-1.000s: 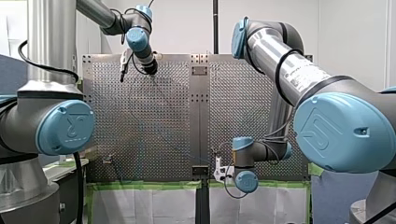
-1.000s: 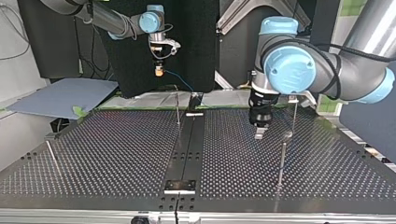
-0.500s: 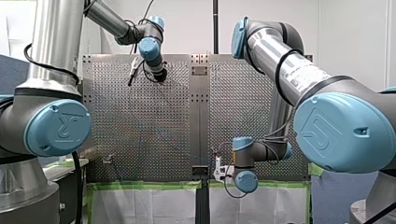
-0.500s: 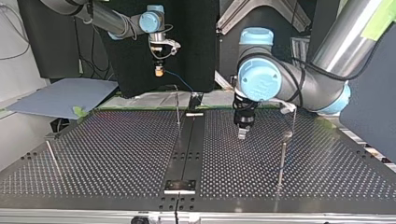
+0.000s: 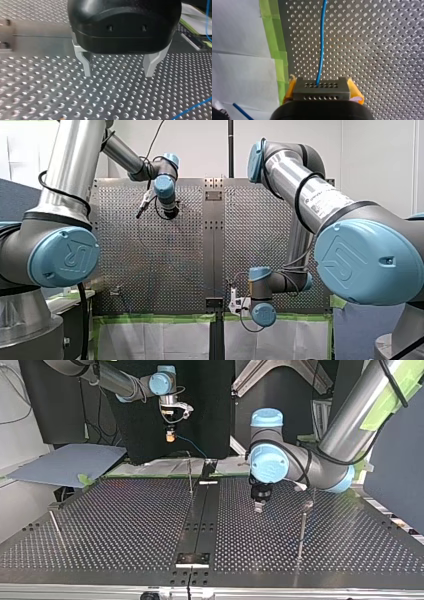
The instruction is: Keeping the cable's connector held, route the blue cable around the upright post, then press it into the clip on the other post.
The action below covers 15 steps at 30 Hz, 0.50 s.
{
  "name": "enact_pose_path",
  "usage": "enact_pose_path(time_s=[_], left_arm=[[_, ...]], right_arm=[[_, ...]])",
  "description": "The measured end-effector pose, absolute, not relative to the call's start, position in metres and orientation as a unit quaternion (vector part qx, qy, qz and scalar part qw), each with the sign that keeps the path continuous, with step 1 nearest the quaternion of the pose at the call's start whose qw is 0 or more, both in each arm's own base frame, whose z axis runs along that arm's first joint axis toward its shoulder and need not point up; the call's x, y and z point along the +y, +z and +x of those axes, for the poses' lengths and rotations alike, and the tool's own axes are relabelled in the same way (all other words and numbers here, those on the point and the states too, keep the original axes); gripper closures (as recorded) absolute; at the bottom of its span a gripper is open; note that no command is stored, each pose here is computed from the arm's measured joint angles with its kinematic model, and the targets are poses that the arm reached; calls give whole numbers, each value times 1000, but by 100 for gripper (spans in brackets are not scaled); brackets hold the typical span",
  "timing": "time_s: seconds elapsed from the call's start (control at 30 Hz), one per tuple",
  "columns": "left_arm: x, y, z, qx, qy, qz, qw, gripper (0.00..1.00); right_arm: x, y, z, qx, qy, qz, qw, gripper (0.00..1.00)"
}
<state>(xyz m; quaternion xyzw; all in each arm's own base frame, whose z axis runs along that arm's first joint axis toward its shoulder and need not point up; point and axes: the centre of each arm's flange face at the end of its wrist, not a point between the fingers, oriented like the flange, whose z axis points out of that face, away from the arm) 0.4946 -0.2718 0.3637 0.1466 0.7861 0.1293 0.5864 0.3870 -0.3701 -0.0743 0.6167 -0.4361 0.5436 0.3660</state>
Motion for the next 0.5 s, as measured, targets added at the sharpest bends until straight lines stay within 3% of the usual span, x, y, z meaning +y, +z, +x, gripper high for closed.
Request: enact_pose_path(time_s=[0.5], left_arm=[[-254,371,521,776,188,149,584,0]], right_arm=[[-371,-73,388,-435,547,614,367,100]])
